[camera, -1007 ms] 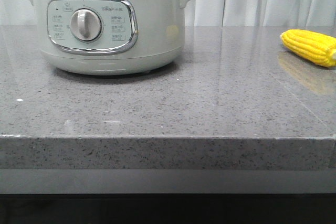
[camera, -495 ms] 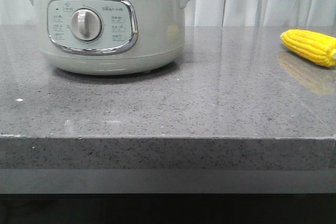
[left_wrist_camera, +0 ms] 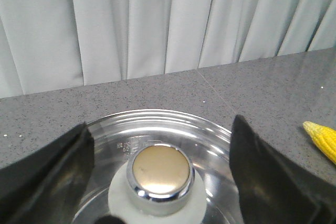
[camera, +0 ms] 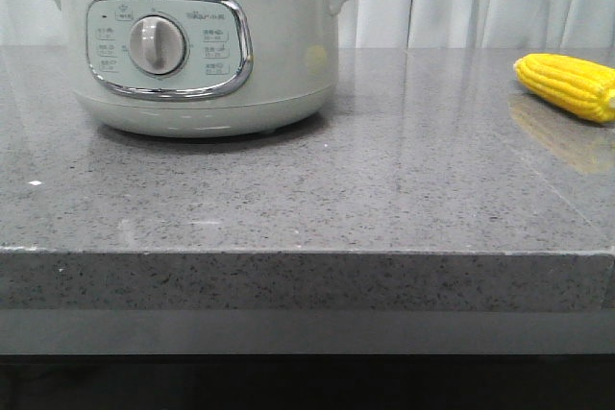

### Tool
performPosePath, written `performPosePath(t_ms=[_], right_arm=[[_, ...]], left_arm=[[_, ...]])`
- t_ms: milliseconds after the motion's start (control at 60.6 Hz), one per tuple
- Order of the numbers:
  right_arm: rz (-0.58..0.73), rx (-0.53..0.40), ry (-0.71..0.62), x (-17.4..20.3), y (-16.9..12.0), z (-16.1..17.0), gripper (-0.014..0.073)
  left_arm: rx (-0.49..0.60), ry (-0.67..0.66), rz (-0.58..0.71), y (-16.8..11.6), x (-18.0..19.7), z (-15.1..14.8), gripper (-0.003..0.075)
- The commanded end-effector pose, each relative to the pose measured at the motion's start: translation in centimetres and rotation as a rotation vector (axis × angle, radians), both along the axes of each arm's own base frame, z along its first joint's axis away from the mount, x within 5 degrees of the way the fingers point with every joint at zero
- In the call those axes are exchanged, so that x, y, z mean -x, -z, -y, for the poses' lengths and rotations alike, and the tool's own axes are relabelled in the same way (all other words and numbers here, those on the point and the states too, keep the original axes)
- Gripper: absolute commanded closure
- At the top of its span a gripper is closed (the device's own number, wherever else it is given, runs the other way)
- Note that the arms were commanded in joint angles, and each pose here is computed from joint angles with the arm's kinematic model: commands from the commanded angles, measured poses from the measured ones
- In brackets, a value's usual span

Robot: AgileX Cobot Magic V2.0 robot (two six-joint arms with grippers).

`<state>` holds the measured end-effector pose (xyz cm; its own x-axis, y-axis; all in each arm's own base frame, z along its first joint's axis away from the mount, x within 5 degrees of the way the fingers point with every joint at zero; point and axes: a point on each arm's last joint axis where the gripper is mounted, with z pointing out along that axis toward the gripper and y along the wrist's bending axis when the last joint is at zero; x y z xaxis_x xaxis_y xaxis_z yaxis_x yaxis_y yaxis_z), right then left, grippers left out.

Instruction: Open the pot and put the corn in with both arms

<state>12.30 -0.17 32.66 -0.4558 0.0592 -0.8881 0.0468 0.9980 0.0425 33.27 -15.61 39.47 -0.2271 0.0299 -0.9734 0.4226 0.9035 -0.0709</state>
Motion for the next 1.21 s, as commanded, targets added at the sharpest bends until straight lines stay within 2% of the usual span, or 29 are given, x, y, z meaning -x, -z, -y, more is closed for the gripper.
performPosePath(t_ms=[0,165,429,660,809,1024,1189], right_arm=[[0.089,0.014,0.001,-0.4,-1.4,0.1,0.0013],[0.089,0.014,0.001,-0.4,-1.4,0.1,0.0013],[0.089,0.014,0.001,-0.4,-1.4,0.1,0.0013],[0.088,0.014,0.001,-0.3,-1.4,0.1,0.0013],[0.089,0.014,0.001,-0.4,-1.4,0.1,0.0013],[0.095,0.014,0.001,-0.4,-1.4,0.1,0.0013],[0.155,0.013,-0.002,-0.5,-2.0,0.0,0.0013]], left_arm=[[0.081,-0.004,0.125,-2.8,-0.5,0.5,0.0188],[0.068,-0.005,0.097,-1.4,-2.6,1.4,0.0188],[0.046,-0.003,0.053,0.2,-3.5,1.9,0.0199],[0.022,0.004,0.000,0.7,-3.3,1.9,0.0360],[0.014,0.007,-0.018,0.9,-3.3,1.9,0.0398],[0.018,0.006,-0.010,0.8,-3.3,1.9,0.0504],[0.025,0.005,0.001,0.3,-3.2,1.8,0.0555]])
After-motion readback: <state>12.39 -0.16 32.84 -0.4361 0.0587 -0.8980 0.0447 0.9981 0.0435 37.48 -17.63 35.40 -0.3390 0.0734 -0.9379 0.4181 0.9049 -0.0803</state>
